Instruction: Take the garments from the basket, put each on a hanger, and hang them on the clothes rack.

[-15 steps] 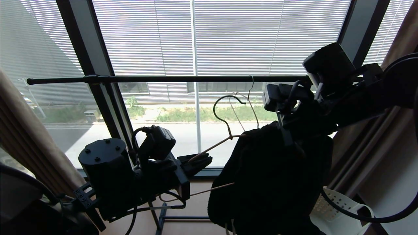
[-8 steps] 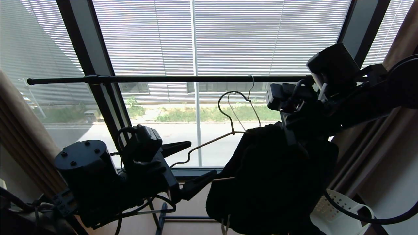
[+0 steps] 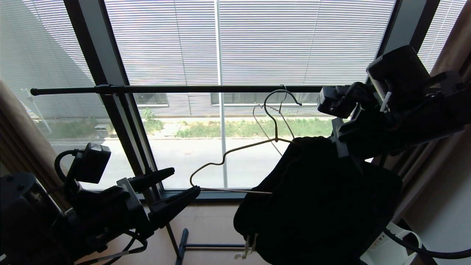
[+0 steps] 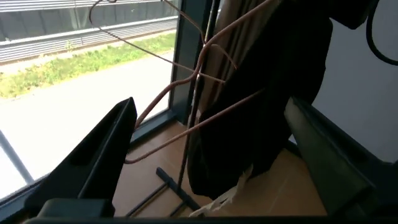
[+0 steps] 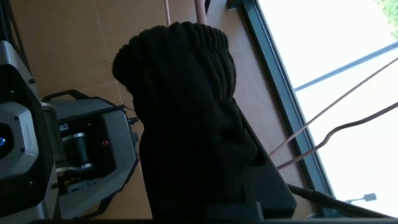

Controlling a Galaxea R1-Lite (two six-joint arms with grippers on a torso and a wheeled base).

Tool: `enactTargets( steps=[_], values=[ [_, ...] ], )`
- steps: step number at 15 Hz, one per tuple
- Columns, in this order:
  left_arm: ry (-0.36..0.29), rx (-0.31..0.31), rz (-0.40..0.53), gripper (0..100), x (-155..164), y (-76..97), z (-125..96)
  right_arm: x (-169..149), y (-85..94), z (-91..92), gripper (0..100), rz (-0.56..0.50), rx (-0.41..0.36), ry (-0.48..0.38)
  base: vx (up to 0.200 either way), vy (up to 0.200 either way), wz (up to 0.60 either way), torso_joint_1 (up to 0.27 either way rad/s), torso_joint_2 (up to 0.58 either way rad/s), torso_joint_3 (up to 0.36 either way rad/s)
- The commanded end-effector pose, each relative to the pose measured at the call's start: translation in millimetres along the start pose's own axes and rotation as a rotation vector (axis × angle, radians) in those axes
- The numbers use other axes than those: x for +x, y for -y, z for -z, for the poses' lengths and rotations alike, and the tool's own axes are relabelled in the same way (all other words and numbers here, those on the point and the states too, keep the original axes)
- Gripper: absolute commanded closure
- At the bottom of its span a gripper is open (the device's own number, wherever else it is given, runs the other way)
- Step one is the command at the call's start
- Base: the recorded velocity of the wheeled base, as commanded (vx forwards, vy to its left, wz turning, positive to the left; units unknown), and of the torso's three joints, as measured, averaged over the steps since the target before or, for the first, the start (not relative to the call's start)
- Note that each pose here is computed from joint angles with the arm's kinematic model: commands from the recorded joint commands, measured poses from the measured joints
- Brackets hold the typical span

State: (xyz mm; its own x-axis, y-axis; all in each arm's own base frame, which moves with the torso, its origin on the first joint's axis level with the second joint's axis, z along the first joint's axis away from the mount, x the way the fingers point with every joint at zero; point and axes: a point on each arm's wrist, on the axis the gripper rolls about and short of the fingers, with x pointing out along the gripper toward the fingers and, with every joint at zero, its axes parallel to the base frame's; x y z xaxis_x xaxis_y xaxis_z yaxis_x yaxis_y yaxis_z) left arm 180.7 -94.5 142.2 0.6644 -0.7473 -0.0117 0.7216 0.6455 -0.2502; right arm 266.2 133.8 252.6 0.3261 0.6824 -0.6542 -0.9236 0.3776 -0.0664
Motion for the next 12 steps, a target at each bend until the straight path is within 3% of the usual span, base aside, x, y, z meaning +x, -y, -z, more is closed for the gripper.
enactTargets(
  steps=[1, 2, 4, 5, 6, 7, 12],
  values=[
    [-0.026, -0.056, -0.025, 0, -14.7, 0.4, 8.0, -14.5, -6.0, 4.9, 100, 0.020, 0.019, 0.012, 0.000, 0.000, 0.00, 0.000, 0.00, 0.000],
    [-0.112, -0.203, -0.048, 0, -19.6, -1.1, 27.2, -27.1, -13.0, 8.7, 100, 0.008, 0.051, 0.042, 0.000, 0.000, 0.00, 0.000, 0.00, 0.000],
    [-0.179, -0.294, -0.062, 0, -18.5, -3.9, 41.0, -39.9, -16.9, 11.9, 100, 0.008, 0.060, 0.072, 0.000, 0.000, 0.00, 0.000, 0.00, 0.000],
    [-0.207, -0.335, -0.026, 0, -17.4, -2.7, 44.0, -43.1, -17.2, 12.0, 100, 0.015, 0.062, 0.078, 0.000, 0.000, 0.00, 0.000, 0.00, 0.000],
    [-0.252, -0.435, 0.052, 0, -16.2, -1.1, 46.5, -45.7, -18.3, 11.9, 100, 0.007, 0.060, 0.090, 0.000, 0.000, 0.00, 0.000, 0.00, 0.000],
    [-0.272, -0.483, 0.086, 0, -13.5, -1.3, 47.1, -47.6, -19.9, 11.1, 100, -0.011, 0.055, 0.108, 0.000, 0.000, 0.00, 0.000, 0.00, 0.000],
    [-0.335, -0.508, 0.119, 0, 21.6, -5.7, 59.0, -46.1, -22.1, 10.5, 100, -0.015, 0.030, 0.140, 0.000, 0.000, 0.00, 0.000, 0.00, 0.000]
  ],
)
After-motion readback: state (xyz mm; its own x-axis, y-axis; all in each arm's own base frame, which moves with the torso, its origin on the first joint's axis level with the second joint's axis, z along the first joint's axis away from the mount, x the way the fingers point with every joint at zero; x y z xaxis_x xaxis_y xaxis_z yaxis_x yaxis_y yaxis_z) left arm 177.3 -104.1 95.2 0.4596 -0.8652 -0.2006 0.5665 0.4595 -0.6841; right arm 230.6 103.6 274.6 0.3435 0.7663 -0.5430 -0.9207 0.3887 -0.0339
